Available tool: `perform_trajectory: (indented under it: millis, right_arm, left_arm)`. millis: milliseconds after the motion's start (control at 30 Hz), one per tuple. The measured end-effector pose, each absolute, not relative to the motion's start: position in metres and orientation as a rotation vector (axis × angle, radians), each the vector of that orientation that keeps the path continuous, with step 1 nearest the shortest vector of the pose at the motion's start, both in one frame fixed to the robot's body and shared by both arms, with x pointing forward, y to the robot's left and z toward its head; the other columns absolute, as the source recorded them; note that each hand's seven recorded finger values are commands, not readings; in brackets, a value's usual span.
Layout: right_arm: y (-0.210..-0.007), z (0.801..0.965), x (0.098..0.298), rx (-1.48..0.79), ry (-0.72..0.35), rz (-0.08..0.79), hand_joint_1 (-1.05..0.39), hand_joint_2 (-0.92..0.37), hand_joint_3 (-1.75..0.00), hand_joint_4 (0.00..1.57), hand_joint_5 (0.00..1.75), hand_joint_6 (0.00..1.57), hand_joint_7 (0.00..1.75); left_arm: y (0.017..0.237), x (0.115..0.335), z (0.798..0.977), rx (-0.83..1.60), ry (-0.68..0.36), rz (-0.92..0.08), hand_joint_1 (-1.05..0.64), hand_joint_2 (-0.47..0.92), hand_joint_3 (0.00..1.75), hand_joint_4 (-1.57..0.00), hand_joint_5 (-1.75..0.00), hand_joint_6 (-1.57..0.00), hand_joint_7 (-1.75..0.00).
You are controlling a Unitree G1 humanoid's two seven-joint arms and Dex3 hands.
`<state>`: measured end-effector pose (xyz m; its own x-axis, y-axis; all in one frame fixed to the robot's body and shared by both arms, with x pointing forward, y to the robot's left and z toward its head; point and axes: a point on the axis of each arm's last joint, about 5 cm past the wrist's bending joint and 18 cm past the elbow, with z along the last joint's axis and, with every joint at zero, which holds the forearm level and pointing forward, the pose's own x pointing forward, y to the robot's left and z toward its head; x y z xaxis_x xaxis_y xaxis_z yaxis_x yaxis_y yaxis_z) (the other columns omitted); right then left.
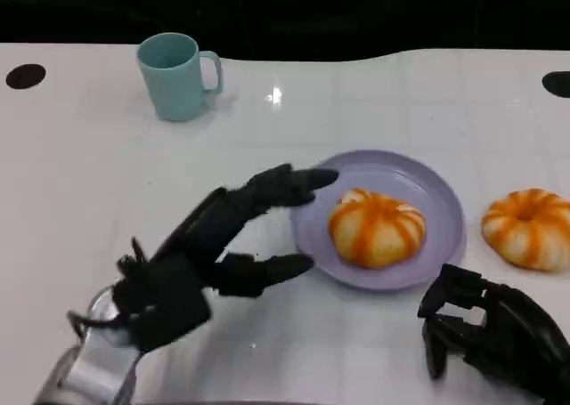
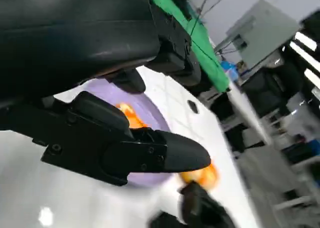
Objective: Grasp the bread from the table and place it into the plate.
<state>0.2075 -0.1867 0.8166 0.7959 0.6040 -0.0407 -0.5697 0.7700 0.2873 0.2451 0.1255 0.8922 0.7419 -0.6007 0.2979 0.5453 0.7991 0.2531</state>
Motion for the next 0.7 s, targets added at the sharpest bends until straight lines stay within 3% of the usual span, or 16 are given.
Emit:
perform_trajectory:
  millis: [33, 100, 167, 233, 333, 400, 433, 533, 700]
  right_arm:
    - [-0.187, 0.817, 0.208, 0.269, 0.135, 0.638, -0.57, -0.92, -0.2, 0.72, 1.75, 0.7, 1.46]
    - [-0.186, 0.817, 0.208, 0.269, 0.139, 0.635, -0.57, -0.92, -0.19, 0.72, 1.75, 0.7, 1.45]
    - [-0.186, 0.817, 0.208, 0.269, 0.144, 0.634, -0.56, -0.92, -0.2, 0.71, 1.75, 0.69, 1.46]
    - [-0.186, 0.818, 0.208, 0.268, 0.145, 0.633, -0.56, -0.92, -0.2, 0.71, 1.75, 0.69, 1.47]
    - [-0.186, 0.818, 0.208, 0.267, 0.146, 0.632, -0.55, -0.92, -0.2, 0.7, 1.75, 0.68, 1.48]
    - [-0.186, 0.818, 0.208, 0.268, 0.149, 0.629, -0.55, -0.92, -0.2, 0.7, 1.75, 0.68, 1.49]
    - [-0.186, 0.818, 0.208, 0.268, 0.15, 0.628, -0.57, -0.92, -0.19, 0.7, 1.75, 0.68, 1.47]
    - [-0.186, 0.819, 0.207, 0.263, 0.156, 0.618, -0.57, -0.92, -0.19, 0.7, 1.75, 0.69, 1.46]
    - [-0.185, 0.82, 0.205, 0.257, 0.157, 0.615, -0.53, -0.92, -0.22, 0.7, 1.75, 0.68, 1.47]
  left_arm:
    - [0.128, 0.242, 0.891, 0.102, -0.373, -0.634, -0.75, 0.92, 0.42, -0.43, -1.0, -0.46, -0.65]
    - [0.133, 0.236, 0.888, 0.0, -0.369, -0.633, -0.75, 0.92, 0.45, -0.46, -1.08, -0.43, -0.81]
    - [0.138, 0.23, 0.885, -0.092, -0.356, -0.629, -0.77, 0.92, 0.45, -0.42, -1.37, -0.45, -1.05]
    - [0.14, 0.223, 0.879, -0.192, -0.322, -0.616, -0.76, 0.92, 0.46, -0.41, -1.55, -0.47, -1.23]
    - [0.143, 0.21, 0.869, -0.284, -0.25, -0.585, -0.76, 0.92, 0.41, -0.44, -1.69, -0.5, -1.36]
    - [0.147, 0.204, 0.866, -0.366, -0.196, -0.568, -0.77, 0.92, 0.38, -0.46, -1.73, -0.5, -1.41]
    - [0.148, 0.202, 0.865, -0.403, -0.173, -0.561, -0.77, 0.92, 0.38, -0.55, -1.74, -0.49, -1.55]
    - [0.153, 0.192, 0.86, -0.498, -0.134, -0.536, -0.78, 0.92, 0.33, -0.7, -1.75, -0.51, -1.69]
    - [0.151, 0.174, 0.846, -0.615, -0.093, -0.478, -0.77, 0.92, 0.31, -0.81, -1.75, -0.58, -1.73]
